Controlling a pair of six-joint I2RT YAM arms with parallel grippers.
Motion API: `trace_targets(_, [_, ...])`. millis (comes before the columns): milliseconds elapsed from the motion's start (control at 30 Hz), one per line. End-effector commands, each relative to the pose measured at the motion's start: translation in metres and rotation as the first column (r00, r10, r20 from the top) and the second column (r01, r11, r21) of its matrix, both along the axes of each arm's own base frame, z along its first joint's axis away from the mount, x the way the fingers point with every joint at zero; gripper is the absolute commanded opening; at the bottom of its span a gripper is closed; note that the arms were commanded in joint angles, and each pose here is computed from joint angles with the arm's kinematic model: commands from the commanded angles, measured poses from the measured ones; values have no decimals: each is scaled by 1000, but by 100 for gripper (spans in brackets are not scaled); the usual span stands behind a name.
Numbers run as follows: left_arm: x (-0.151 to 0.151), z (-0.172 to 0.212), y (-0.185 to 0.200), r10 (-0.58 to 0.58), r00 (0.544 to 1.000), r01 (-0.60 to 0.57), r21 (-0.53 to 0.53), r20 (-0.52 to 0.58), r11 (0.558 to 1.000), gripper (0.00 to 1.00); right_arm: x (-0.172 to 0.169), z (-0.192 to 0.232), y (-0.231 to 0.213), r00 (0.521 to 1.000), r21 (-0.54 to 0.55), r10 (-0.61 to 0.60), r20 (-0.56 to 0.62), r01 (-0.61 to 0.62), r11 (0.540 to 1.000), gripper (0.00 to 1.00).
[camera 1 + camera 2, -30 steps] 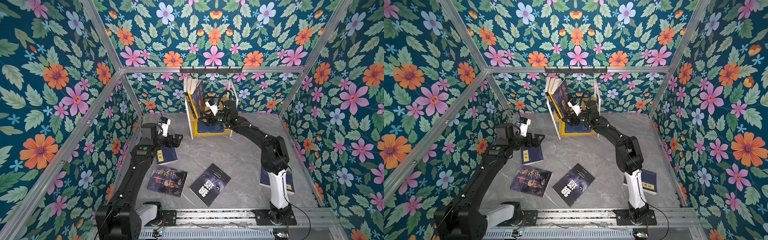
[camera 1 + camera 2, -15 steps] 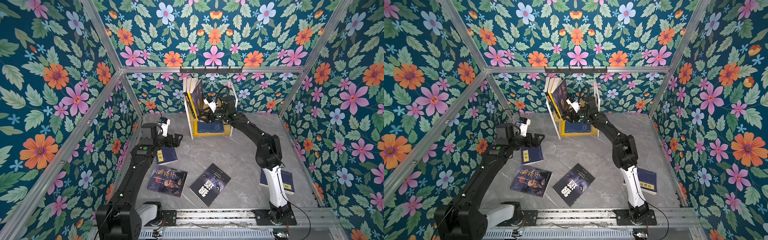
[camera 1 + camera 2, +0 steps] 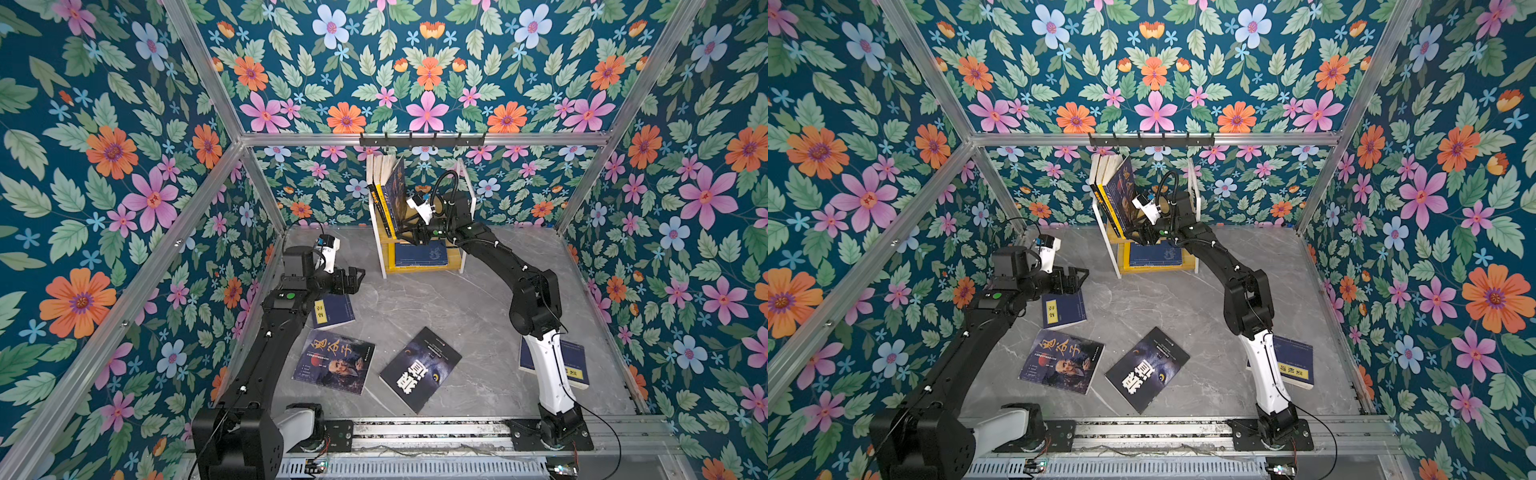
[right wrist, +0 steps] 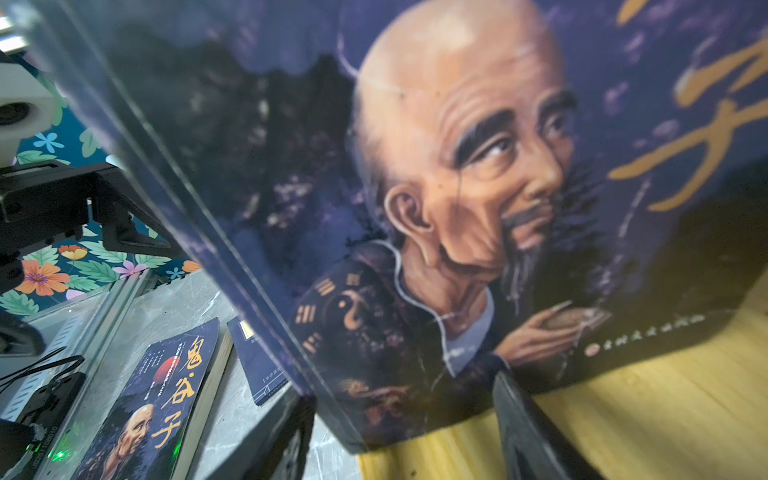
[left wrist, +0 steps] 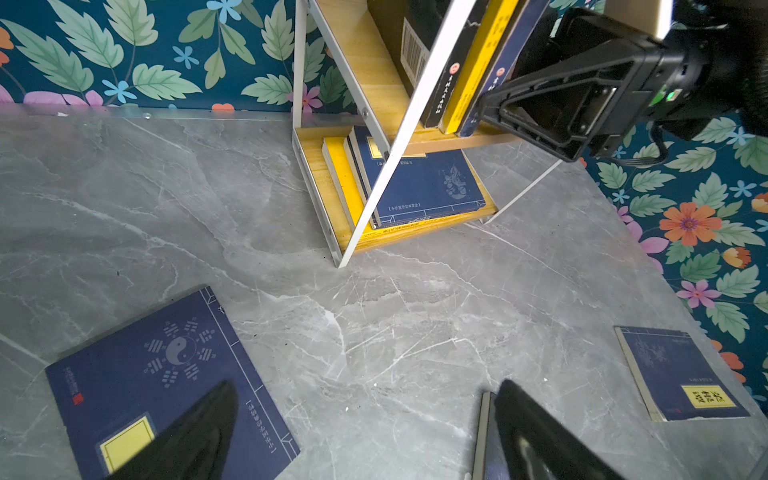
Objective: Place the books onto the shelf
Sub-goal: 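Set the purple book upright on the upper shelf beside the yellow book, then open the right gripper and move both grippers to the dark wolf book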
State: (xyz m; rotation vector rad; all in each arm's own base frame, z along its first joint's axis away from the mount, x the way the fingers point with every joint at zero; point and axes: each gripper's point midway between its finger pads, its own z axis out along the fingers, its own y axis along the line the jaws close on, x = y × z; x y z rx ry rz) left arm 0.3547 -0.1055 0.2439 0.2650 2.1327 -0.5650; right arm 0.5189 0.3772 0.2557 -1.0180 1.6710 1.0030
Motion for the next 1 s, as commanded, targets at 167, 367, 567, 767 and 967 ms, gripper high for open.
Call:
trace_targets(167, [-4, -3, -12, -71, 997, 71, -16, 24, 997, 99, -27, 12, -17, 998, -17, -43, -41, 43, 999, 73])
trace_targets(367, [-19, -17, -35, -210, 977, 210, 14, 18, 978, 97, -66, 13, -52, 976, -50, -193, -103, 189, 981, 74])
trace_targets(567, [-40, -45, -58, -312, 949, 313, 20, -54, 949, 94, -135, 10, -78, 923, -86, -361, -134, 352, 932, 74])
trace_targets(767, [-76, -69, -81, -477, 873, 487, 164, -99, 858, 91, -205, -18, -93, 837, -190, -507, -206, 474, 860, 73])
trace_targets(967, [-111, -102, -84, -647, 744, 625, 512, -163, 589, 100, -246, -69, -112, 683, -325, -619, -388, 528, 785, 73])
